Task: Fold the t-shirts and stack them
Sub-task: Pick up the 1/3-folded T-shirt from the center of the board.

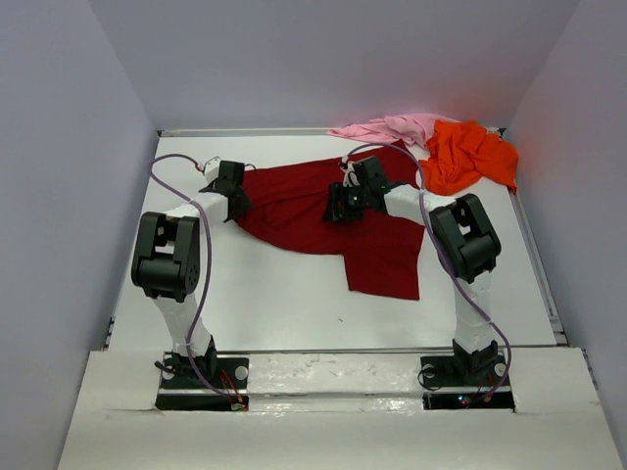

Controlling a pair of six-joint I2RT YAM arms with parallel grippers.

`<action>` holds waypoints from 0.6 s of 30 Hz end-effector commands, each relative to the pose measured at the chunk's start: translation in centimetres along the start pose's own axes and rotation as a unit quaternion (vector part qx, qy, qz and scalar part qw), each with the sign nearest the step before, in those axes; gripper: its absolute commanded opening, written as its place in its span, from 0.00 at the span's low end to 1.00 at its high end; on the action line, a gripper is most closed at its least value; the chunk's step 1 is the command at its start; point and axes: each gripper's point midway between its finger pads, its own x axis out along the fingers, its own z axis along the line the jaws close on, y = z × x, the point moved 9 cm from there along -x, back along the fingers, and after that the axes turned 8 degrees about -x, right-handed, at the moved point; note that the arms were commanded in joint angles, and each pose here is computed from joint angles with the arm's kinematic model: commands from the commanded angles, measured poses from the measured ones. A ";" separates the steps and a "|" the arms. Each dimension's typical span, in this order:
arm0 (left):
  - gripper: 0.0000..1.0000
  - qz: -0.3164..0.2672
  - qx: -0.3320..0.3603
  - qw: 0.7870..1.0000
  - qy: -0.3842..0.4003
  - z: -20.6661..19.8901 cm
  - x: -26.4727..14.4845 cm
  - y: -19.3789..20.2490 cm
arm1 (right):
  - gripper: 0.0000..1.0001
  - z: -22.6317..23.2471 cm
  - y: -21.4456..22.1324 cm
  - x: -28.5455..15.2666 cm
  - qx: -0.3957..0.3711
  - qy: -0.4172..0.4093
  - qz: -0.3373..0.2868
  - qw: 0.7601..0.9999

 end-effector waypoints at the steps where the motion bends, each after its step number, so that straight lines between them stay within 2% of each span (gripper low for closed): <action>1: 0.50 -0.002 0.004 1.000 0.023 -0.8 -1.2 -0.2 | 0.62 -1.0 1.4 1.1 0.012 0.012 0.029 0.999; 18: 0.50 -0.009 0.014 1.000 0.026 -0.1 -3.0 0.2 | 0.61 -1.1 1.5 1.3 0.014 0.012 0.031 0.999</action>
